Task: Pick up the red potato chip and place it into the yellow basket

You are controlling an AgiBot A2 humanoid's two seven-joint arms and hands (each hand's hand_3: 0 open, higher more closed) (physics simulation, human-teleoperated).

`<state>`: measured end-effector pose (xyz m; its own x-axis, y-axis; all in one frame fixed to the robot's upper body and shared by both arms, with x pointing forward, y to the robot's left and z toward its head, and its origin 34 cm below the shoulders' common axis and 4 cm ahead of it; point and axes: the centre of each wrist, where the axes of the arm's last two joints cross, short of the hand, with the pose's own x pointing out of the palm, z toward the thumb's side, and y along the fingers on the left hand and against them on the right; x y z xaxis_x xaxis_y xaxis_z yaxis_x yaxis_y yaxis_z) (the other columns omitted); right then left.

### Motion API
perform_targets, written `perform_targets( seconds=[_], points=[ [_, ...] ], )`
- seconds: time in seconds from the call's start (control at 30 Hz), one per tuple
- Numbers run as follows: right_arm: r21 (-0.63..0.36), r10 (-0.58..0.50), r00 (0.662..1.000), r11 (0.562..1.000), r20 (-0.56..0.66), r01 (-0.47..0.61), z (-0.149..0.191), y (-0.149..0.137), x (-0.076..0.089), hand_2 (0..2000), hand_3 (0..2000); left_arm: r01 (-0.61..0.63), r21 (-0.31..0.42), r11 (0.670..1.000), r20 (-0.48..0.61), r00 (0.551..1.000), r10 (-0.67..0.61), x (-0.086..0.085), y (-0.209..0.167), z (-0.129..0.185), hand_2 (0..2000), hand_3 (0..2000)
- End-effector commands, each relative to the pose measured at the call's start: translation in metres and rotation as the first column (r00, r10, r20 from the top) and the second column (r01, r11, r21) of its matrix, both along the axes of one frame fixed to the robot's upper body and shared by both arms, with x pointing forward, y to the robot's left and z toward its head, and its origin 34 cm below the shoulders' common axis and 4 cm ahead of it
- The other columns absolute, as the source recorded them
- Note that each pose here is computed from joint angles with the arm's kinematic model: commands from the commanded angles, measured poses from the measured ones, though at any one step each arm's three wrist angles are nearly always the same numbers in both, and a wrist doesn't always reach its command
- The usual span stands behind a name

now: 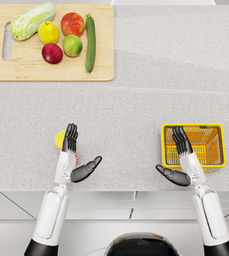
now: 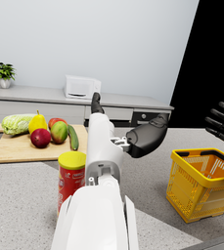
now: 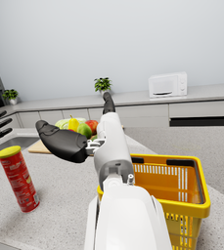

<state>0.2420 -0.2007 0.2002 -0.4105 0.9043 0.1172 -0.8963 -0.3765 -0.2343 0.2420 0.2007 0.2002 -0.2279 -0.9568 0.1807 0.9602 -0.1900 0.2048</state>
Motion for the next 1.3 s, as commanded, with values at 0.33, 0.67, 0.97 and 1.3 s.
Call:
perform_targets(
  seconds=[0.33,0.67,0.97,1.3],
  points=[
    [0.0,0.0,1.0,1.0,0.0,0.0,0.0,0.0,0.0,0,0,0.0,0.0,1.0,0.0,1.0,0.0,0.0,0.0,0.0,0,0],
    [0.181,-0.2,0.952,0.97,0.233,0.16,0.052,-0.016,0.013,0,0,-0.067,-0.049,0.997,0.28,0.957,0.078,0.018,0.025,0.046,0,0],
    [-0.082,-0.35,0.875,0.914,0.335,0.397,0.041,-0.03,0.01,0,0,-0.282,0.274,0.92,0.272,0.94,0.207,0.026,0.04,0.018,0,0],
    [-0.114,-0.367,0.864,0.897,0.345,0.427,0.036,-0.03,0.004,0,0,-0.248,0.402,0.882,-0.005,0.962,0.273,0.039,0.053,-0.063,0,0]
  ],
)
